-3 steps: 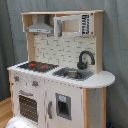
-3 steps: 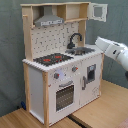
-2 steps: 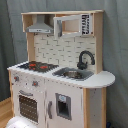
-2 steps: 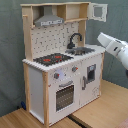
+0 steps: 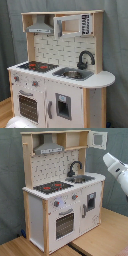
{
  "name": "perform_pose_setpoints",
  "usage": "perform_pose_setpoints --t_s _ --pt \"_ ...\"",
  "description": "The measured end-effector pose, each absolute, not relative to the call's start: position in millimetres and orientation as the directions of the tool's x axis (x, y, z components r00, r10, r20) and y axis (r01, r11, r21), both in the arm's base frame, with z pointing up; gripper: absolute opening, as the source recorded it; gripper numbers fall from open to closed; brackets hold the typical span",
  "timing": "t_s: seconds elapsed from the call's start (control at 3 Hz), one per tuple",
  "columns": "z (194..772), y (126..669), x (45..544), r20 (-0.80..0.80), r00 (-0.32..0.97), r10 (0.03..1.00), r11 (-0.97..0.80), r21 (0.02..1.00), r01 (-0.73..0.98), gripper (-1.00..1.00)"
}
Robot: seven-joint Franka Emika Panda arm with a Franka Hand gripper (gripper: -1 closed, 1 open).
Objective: Play with the kitchen
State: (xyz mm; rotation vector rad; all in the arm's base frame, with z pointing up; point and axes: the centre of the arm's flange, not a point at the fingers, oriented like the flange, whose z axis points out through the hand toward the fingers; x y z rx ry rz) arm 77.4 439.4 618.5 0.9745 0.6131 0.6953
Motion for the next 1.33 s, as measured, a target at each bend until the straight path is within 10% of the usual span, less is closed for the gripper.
perform_pose_setpoints --t_s 1.33 --pt "630.2 363.7 112.5 0.262 0.687 0.677 0.105 0.89 -0.443 1.0"
